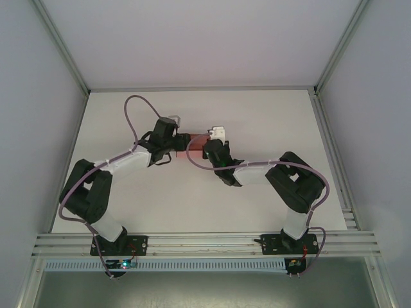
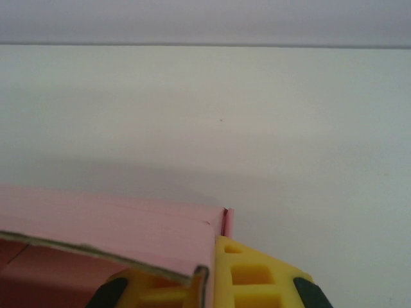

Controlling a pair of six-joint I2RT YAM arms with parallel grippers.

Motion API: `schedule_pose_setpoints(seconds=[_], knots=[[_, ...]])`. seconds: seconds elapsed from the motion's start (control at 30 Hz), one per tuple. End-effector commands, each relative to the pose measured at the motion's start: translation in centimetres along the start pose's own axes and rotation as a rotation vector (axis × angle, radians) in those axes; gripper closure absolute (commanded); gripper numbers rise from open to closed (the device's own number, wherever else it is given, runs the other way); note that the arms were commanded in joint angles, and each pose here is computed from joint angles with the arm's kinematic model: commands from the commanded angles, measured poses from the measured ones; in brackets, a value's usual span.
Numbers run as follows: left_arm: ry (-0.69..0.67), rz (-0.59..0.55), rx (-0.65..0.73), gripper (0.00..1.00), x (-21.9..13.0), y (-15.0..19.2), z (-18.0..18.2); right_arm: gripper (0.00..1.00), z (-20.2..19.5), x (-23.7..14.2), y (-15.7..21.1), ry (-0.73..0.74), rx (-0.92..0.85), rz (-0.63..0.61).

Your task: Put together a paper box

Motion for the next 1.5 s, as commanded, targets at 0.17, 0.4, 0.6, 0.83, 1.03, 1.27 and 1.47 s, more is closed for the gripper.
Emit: schedule_pose_setpoints(seconds=[0.17, 0.4, 0.6, 0.83, 1.03, 1.27, 1.47], knots=[[-0.084, 0.004, 0.029, 0.02, -6.3, 0.2, 0.1, 1.00, 1.3, -0.6, 1.3, -0.049, -0.093, 0.027], [-0.282, -0.061, -0.141, 0.00, -10.5, -0.8, 3.0, 1.00, 1.4, -1.1, 2.5, -0.069, -0.166, 0.037], [-0.268, -0.093, -0.330, 0.00, -8.1, -2.2, 5.4, 1.00, 1.7, -2.2, 4.0, -0.114, -0.231, 0.030], [-0.069, 0.004, -0.338, 0.00, -2.4, -1.6, 5.2, 1.00, 2.4, -2.2, 5.3, -0.114, -0.297, 0.042], [-0.049, 0.060, -0.321, 0.04, -0.4, 1.4, 5.9, 0.99, 2.6, -2.4, 5.8, -0.137, -0.317, 0.054], [-0.041, 0.167, -0.315, 0.21, 1.1, 5.3, 6.7, 0.69, 3.1, -4.6, 6.1, -0.246, -0.369, 0.086], [-0.044, 0.225, -0.323, 0.26, 2.0, 7.3, 7.2, 0.45, 2.5, -7.5, 5.8, -0.290, -0.419, 0.099]])
Point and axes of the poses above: each hand's point on the last joint's axis, 136 mm out from that joint toward the fingers, its own x axis out along the fingers, its own z axis along the line the jaws close on, y = z × x, the point moved 4 cm from there along -x, back along the fingers, and after that the axes turned 2 degrees about x, right-handed, at the moved point
